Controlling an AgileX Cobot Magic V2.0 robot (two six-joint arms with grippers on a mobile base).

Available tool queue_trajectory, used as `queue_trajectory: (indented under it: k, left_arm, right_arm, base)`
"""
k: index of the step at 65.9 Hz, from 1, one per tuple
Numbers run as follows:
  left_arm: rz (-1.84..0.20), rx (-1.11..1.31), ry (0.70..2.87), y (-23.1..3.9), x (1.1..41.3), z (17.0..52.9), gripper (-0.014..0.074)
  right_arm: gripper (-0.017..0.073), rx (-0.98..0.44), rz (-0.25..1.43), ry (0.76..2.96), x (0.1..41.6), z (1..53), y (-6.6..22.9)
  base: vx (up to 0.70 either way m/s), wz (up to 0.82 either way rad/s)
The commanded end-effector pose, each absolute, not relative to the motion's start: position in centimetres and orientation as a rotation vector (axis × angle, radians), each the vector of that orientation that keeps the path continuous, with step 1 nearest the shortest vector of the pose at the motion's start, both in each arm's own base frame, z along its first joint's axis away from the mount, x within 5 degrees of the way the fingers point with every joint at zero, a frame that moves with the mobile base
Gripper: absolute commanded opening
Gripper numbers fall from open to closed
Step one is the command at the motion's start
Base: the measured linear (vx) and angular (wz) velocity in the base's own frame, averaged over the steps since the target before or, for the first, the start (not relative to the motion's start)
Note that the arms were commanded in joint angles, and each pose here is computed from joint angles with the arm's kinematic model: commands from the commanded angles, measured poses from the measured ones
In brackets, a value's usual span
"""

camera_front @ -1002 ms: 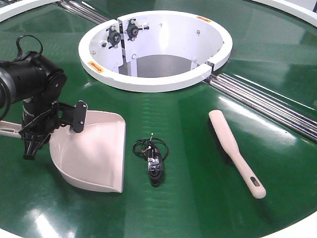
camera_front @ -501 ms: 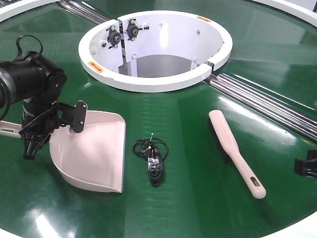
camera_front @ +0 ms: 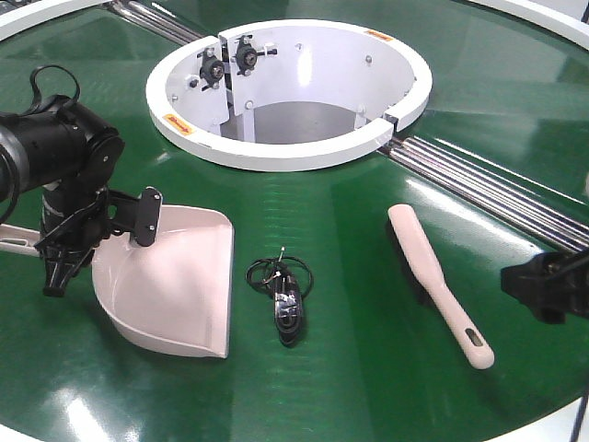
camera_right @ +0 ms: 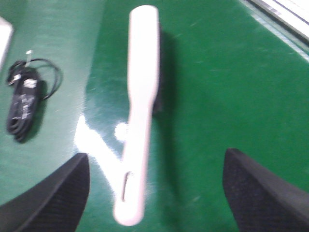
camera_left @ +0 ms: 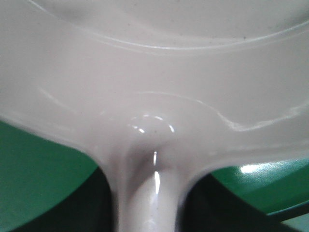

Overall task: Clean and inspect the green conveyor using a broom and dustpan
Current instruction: 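Reach the right gripper to the pink brush handle and grasp it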

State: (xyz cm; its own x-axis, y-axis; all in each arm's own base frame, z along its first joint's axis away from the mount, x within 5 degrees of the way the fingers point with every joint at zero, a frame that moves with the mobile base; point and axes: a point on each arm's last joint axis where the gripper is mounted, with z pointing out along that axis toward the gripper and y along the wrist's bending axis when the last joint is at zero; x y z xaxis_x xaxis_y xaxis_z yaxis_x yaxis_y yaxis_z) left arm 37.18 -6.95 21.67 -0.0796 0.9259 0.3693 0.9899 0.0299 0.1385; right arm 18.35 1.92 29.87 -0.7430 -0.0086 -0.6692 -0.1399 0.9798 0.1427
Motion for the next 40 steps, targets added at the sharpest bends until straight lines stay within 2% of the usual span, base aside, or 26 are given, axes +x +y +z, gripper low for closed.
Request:
queue_trajectory:
  k: [1,16,28,40]
  left_arm:
    - [-0.637,-1.996,-2.142,-6.6,36.7,24.8,-0.0006]
    - [-0.637,-1.996,-2.142,-6.6,36.7,24.8,-0.0006]
    - [-0.637,-1.996,-2.142,-6.6,36.7,24.8,-0.0006]
    - [-0.637,-1.996,-2.142,-6.6,36.7,24.8,-0.0006]
  right_arm:
    - [0.0557,-0.131,0.282,2.363,19.6,31.7,2.3]
    - [0.0545,-0.334,0.267,2.463,22.3,31.5,5.7]
    - [0.0545,-0.292,0.152,2.619,25.4,30.0,6.9]
    - [0.0545,-0.276,0.124,2.739,28.3,28.3,7.1]
  base:
    - [0.00,0.00]
    - [0.00,0.00]
    - [0.00,0.00]
    - [0.00,0.00]
